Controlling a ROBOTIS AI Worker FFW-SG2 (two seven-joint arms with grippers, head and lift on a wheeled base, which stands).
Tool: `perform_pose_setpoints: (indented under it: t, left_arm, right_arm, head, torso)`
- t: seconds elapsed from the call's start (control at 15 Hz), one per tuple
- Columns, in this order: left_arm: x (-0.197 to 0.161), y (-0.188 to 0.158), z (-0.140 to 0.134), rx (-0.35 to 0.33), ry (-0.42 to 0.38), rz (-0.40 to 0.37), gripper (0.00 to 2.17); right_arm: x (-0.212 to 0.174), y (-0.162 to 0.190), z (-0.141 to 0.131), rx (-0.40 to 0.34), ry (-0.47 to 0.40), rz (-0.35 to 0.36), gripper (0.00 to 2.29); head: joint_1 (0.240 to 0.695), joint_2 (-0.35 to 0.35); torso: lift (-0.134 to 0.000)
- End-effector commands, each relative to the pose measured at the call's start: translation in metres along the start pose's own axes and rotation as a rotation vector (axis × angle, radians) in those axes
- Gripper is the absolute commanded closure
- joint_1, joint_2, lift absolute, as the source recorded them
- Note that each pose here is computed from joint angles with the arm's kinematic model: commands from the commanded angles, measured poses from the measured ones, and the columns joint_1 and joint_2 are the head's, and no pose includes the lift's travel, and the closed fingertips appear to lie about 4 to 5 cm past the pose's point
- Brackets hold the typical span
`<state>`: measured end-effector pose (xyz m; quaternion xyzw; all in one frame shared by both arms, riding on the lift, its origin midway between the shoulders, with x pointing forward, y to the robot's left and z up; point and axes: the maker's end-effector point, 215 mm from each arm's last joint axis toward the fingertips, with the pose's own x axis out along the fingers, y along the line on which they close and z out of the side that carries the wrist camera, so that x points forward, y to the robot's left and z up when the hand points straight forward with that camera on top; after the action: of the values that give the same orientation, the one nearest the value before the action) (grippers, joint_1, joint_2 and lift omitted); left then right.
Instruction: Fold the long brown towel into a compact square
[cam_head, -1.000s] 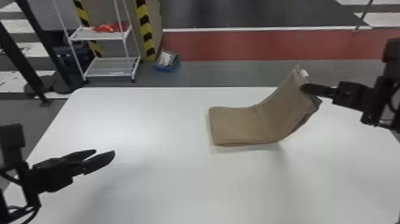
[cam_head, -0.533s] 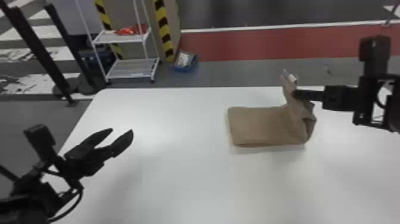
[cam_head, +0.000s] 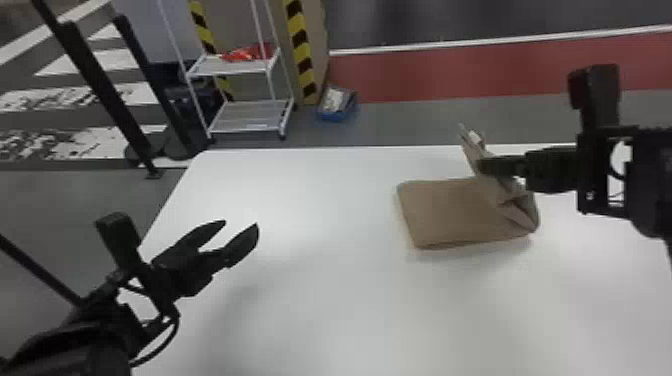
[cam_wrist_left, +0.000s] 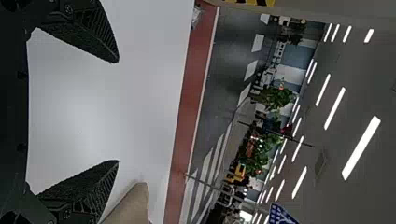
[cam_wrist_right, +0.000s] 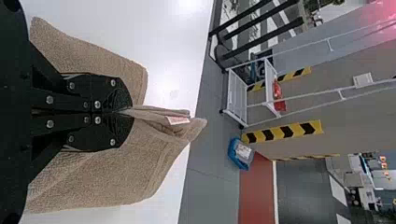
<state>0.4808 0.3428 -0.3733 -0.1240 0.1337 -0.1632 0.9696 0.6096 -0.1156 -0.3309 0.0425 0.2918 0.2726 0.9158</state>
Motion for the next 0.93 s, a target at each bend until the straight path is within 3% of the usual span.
perform_pose_setpoints:
  t: [0.0, 0.33, 0.67, 0.8, 0.87]
  left_arm:
    - [-0.001, 0.000, -0.003, -0.001, 0.005, -0.002, 0.12]
    - [-0.002, -0.008, 0.001, 0.002, -0.005, -0.036, 0.12]
    - [-0.001, -0.009, -0.004, -0.003, 0.009, -0.034, 0.12]
    - [-0.001, -0.009, -0.005, -0.004, 0.010, -0.034, 0.12]
    - [-0.001, -0.009, -0.006, -0.004, 0.011, -0.034, 0.12]
  right_arm:
    - [0.013, 0.014, -0.009, -0.019, 0.010, 0.034, 1.62]
    - [0.023, 0.044, -0.020, -0.026, 0.021, 0.113, 1.62]
    - [0.049, 0.078, -0.039, -0.102, 0.042, 0.178, 1.61]
    - [0.068, 0.089, -0.046, -0.163, 0.011, 0.206, 1.43]
    - [0.075, 0.093, -0.054, -0.179, 0.015, 0.210, 1.18]
  head:
    - [0.695, 0.222]
    - [0.695, 0.259]
    - [0.695, 0.284]
    - [0.695, 0.298]
    - [0.695, 0.313]
  torso:
    - [-0.125]
    - [-0.125]
    - [-0.125]
    - [-0.125]
    - [-0.125]
